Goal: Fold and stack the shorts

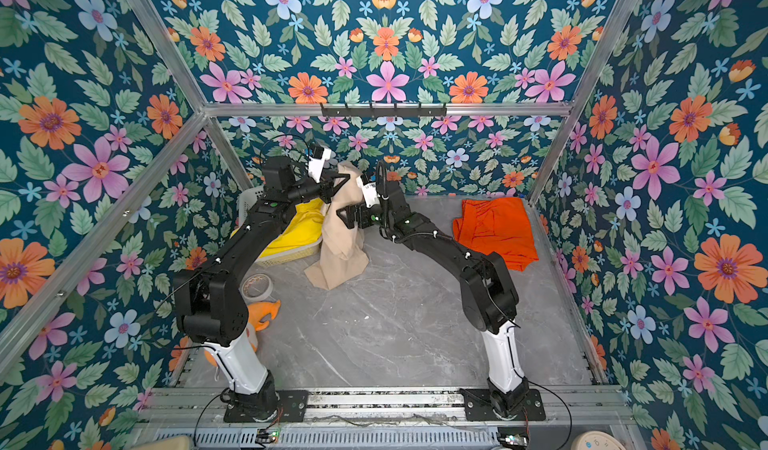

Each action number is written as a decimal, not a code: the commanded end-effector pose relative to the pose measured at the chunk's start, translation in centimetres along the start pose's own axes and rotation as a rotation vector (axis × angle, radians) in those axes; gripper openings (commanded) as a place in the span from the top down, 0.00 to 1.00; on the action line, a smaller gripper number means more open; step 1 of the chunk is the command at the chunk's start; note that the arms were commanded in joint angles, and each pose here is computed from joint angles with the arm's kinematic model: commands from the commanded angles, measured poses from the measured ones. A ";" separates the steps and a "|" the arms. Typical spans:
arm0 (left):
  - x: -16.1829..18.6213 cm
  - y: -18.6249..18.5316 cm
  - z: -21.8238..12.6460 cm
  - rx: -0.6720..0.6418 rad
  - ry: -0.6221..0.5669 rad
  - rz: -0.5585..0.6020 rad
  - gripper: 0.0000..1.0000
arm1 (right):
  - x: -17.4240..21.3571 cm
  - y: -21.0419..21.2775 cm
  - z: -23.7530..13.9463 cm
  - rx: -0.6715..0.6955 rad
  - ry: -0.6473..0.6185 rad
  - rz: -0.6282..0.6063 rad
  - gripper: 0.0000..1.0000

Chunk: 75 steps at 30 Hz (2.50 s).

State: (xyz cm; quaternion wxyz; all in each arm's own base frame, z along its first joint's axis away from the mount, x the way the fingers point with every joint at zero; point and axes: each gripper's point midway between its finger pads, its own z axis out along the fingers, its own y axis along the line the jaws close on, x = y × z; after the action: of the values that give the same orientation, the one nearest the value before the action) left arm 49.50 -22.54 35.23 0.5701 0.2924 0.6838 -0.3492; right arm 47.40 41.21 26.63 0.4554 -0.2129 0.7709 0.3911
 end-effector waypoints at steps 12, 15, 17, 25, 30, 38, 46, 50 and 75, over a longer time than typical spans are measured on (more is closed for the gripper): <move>-2.3 6.9 -7.0 -0.357 -0.007 -0.061 0.37 | -1.7 -2.8 -0.6 0.066 -0.055 0.059 1.00; 1.0 10.0 -8.8 -0.442 0.136 -0.039 0.37 | -1.8 -2.9 -1.3 0.058 -0.060 0.057 1.00; 4.3 11.7 -9.0 -0.487 0.294 0.012 0.35 | -1.8 -2.8 -1.5 0.055 -0.056 0.054 1.00; 11.7 13.9 -7.5 -0.376 0.595 0.169 0.22 | -1.1 -3.0 -2.6 0.068 -0.035 0.044 1.00; 12.1 17.0 -5.7 -0.494 0.599 0.317 0.19 | -0.8 -2.5 -3.0 0.051 -0.027 0.038 1.00; 15.4 20.0 -2.1 -0.546 0.678 0.378 0.19 | -0.6 -1.5 -4.5 0.033 -0.022 0.025 1.00; 13.5 19.9 -1.4 -0.587 0.623 0.364 0.82 | -1.4 -1.0 -7.2 0.077 -0.039 -0.016 1.00; 7.5 18.6 -2.8 -0.654 0.482 0.364 1.00 | -1.8 -0.7 -9.3 0.122 -0.033 -0.051 1.00; 13.0 28.2 -18.3 -1.287 0.694 -0.046 0.64 | 2.6 4.0 -21.5 0.108 0.093 -0.067 1.00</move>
State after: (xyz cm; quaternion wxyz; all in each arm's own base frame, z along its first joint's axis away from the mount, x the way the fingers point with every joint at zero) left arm 59.65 8.36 20.72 0.3920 -0.0002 0.8921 0.2247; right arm 33.33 26.28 31.61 0.4589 -0.2127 0.8079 0.3023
